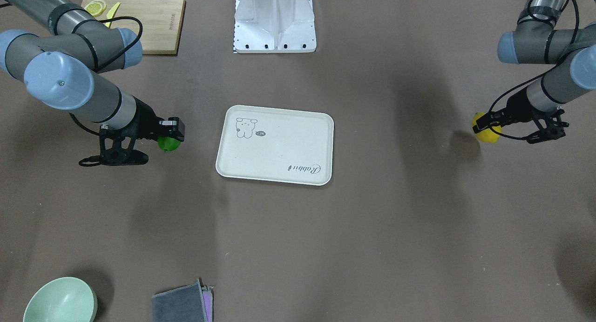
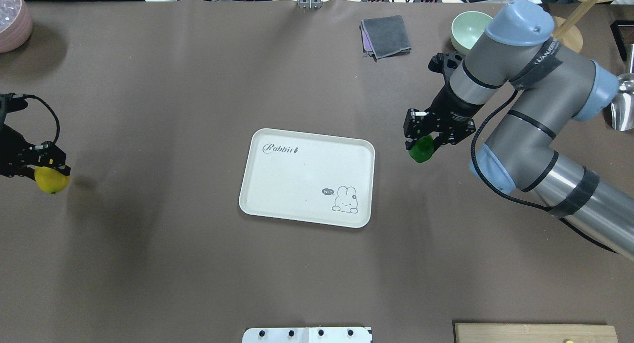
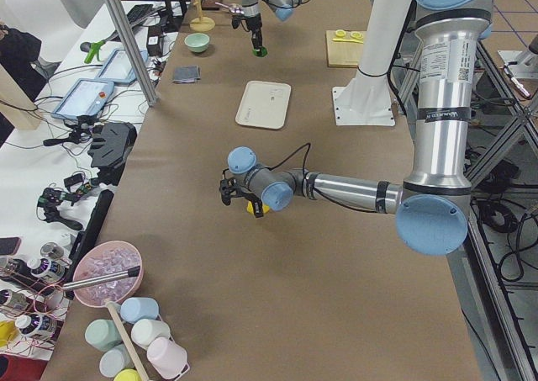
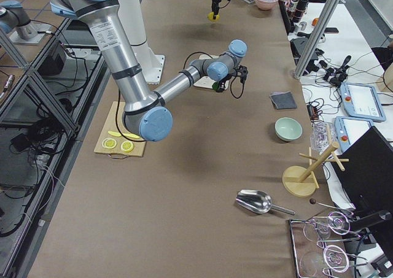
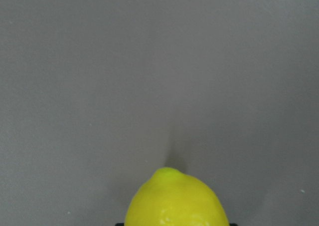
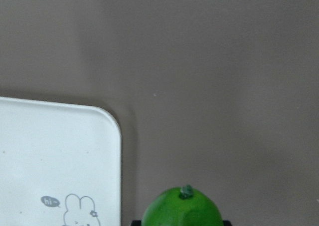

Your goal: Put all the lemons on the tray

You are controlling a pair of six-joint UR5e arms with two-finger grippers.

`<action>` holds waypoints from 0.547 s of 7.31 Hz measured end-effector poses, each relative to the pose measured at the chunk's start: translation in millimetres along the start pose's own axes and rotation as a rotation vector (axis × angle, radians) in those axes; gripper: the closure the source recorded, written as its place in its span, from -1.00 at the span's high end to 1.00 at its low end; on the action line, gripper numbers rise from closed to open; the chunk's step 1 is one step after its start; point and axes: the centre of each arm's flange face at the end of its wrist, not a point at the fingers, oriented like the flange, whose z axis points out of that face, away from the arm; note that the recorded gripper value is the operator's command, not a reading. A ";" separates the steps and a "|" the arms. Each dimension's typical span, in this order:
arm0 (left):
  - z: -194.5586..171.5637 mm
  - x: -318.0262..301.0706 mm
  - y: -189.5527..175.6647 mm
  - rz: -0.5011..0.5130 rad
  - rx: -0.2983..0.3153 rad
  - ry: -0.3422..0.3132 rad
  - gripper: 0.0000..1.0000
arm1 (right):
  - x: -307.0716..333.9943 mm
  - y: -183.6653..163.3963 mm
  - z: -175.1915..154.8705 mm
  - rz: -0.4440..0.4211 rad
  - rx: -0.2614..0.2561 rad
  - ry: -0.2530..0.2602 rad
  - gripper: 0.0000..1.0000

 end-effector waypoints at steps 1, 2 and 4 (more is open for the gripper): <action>-26.0 14.4 -19.9 0.015 -0.005 -0.025 -1.00 | -21.3 4.4 4.9 -0.024 -0.009 -0.016 -0.52; -58.1 34.6 -43.6 0.027 -0.010 -0.049 -1.00 | -41.8 6.2 10.6 -0.053 -0.016 -0.031 -0.52; -114.6 80.6 -77.2 0.035 -0.023 -0.079 -1.00 | -76.7 -1.9 35.5 -0.112 -0.018 -0.054 -0.52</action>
